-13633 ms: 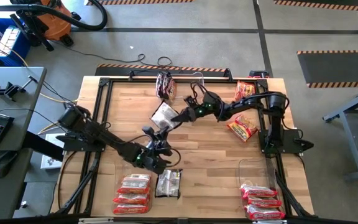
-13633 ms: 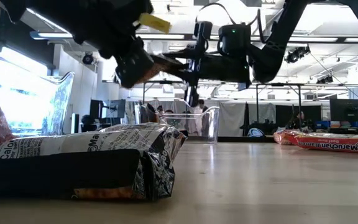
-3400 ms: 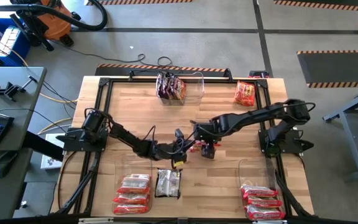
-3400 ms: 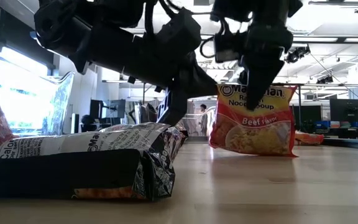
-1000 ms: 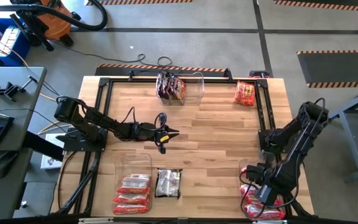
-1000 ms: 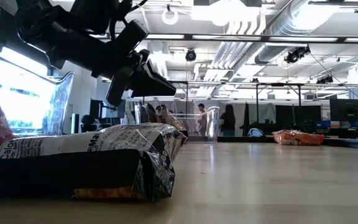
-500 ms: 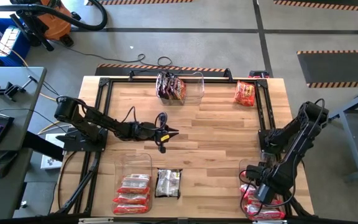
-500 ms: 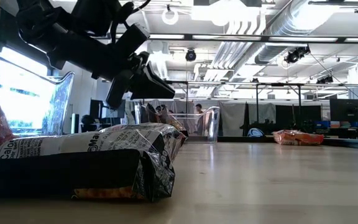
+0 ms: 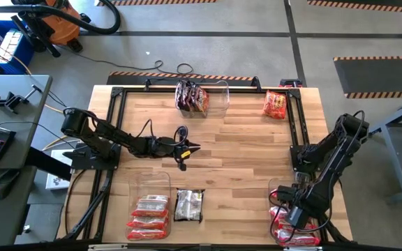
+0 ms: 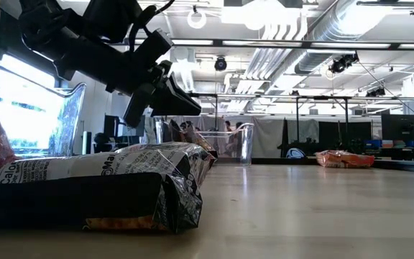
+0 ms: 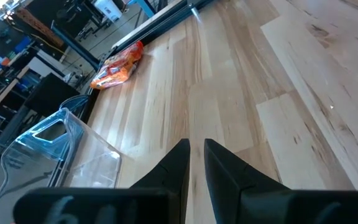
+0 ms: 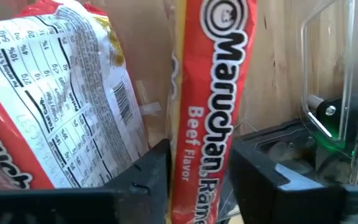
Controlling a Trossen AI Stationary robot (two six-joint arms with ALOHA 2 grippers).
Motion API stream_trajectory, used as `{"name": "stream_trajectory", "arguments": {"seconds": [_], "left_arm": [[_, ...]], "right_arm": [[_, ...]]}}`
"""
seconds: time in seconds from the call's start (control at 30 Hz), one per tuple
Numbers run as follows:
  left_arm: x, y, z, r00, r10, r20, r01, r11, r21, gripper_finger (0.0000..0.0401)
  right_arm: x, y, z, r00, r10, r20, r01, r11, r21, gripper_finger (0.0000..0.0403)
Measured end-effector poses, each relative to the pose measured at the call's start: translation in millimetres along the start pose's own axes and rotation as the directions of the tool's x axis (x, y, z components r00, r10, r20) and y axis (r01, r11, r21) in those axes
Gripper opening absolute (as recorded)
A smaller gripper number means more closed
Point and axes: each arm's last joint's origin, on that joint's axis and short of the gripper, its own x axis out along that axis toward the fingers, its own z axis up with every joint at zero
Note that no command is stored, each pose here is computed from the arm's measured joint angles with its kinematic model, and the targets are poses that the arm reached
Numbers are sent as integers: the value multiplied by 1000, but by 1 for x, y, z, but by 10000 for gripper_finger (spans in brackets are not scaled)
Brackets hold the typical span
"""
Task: Sort Maruchan noodles
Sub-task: Put the red noodle pack into the bottom right transparent bin, then put the black noodle pack into the top transparent bin
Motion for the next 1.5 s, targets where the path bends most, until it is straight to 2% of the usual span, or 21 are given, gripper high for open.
{"name": "stream_trajectory", "arguments": {"seconds": [0.23, 0.4, 0.6, 0.67, 0.77, 0.9, 1.1, 1.3, 1.4, 1.5], "left_arm": [[0, 0, 0, 1000, 0, 0, 0, 1000, 0, 39], [0, 0, 0, 1000, -1, -1, 1, 1000, 5, 39], [0, 0, 0, 1000, -2, -3, 2, 1000, 6, 39], [0, 0, 0, 1000, -3, -5, 3, 1000, 7, 39], [0, -1, -2, 1000, -9, -16, 9, 1000, 11, 39], [0, -1, -2, 1000, -10, -18, 11, 1000, 12, 39], [0, -1, -2, 1000, -10, -18, 10, 1000, 13, 39], [0, -1, -2, 1000, -10, -17, 10, 1000, 13, 39], [0, -1, -2, 1000, -10, -17, 10, 1000, 13, 39], [0, -1, -2, 1000, -11, -18, 11, 1000, 13, 39]], "right_arm": [[-1, -1, -1, 1000, -2, -27, 0, 996, -84, 38], [-10, 1, 0, 1000, 5, 6, -4, 991, -134, 11], [-17, 5, 0, 999, 36, 28, -31, 990, -137, 11], [-17, 5, 0, 999, 40, 15, -38, 994, -98, 20], [-17, 5, 0, 999, 39, 0, -39, 999, -3, 46], [-17, 4, -1, 999, 42, -20, -41, 998, 57, 91], [-17, 7, 0, 997, 77, -32, -76, 997, 30, 130], [-19, 17, 1, 981, 188, -52, -187, 982, 16, 114], [-27, 19, 1, 977, 207, -53, -205, 978, 36, 89], [-42, 18, 1, 981, 195, -3, -195, 980, 38, 63]]}}
